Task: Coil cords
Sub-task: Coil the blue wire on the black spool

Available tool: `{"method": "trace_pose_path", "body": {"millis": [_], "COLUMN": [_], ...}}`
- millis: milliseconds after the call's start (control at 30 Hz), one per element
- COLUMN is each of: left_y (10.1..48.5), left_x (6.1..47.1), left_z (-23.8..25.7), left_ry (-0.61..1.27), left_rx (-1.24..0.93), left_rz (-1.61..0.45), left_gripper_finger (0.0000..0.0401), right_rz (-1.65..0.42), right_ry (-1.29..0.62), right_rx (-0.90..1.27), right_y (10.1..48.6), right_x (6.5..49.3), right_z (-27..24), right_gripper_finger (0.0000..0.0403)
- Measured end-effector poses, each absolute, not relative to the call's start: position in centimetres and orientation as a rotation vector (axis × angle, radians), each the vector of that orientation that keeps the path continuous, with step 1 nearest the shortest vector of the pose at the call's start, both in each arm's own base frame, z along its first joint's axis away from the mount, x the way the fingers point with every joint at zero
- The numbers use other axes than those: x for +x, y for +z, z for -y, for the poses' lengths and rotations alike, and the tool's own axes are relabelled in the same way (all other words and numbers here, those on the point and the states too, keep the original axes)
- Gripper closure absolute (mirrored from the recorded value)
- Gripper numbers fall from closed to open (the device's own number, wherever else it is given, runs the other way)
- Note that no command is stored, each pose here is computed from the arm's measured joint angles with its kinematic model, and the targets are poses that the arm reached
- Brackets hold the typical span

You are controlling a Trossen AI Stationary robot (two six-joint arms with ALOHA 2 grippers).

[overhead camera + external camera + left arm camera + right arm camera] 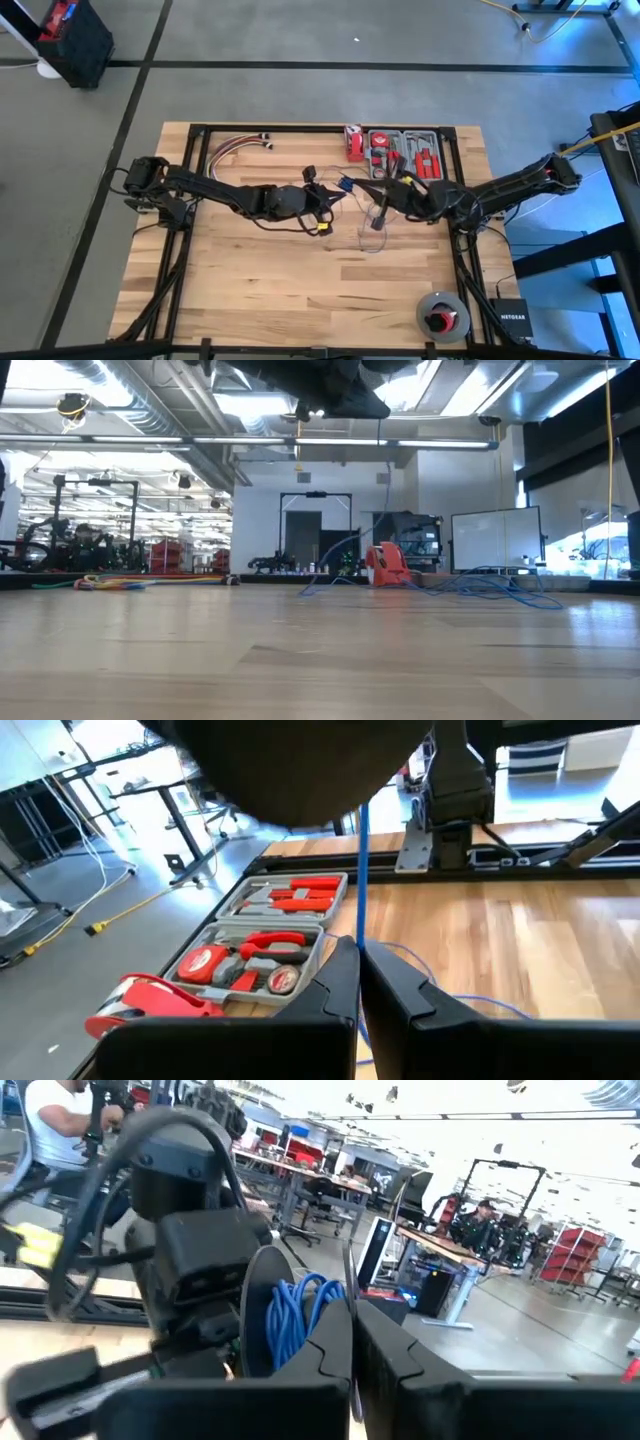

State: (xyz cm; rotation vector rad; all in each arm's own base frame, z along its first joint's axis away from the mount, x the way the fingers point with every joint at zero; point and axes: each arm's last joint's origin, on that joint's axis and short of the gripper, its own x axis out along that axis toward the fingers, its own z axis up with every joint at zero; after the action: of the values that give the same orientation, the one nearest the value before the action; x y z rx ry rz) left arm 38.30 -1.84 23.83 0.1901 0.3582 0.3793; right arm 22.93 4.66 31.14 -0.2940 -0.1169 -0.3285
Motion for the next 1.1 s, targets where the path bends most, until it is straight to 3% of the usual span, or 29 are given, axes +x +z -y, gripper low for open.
{"method": "trace_pose_path", "body": {"millis": [1100], "left_y": [20.5], "left_x": [35.9], "left_z": [1.0], "left_ry": [0.399], "left_rx": [0.289], "left_rz": [-0.789], "left_gripper_finger": [0.0401], "right_rz": [0.133], "right_ry": [-0.313], "right_rx": [-0.309], "right_y": [31.3], "right_x": [22.8], "right_z": [-4.9], "right_gripper_finger": [0.04]}}
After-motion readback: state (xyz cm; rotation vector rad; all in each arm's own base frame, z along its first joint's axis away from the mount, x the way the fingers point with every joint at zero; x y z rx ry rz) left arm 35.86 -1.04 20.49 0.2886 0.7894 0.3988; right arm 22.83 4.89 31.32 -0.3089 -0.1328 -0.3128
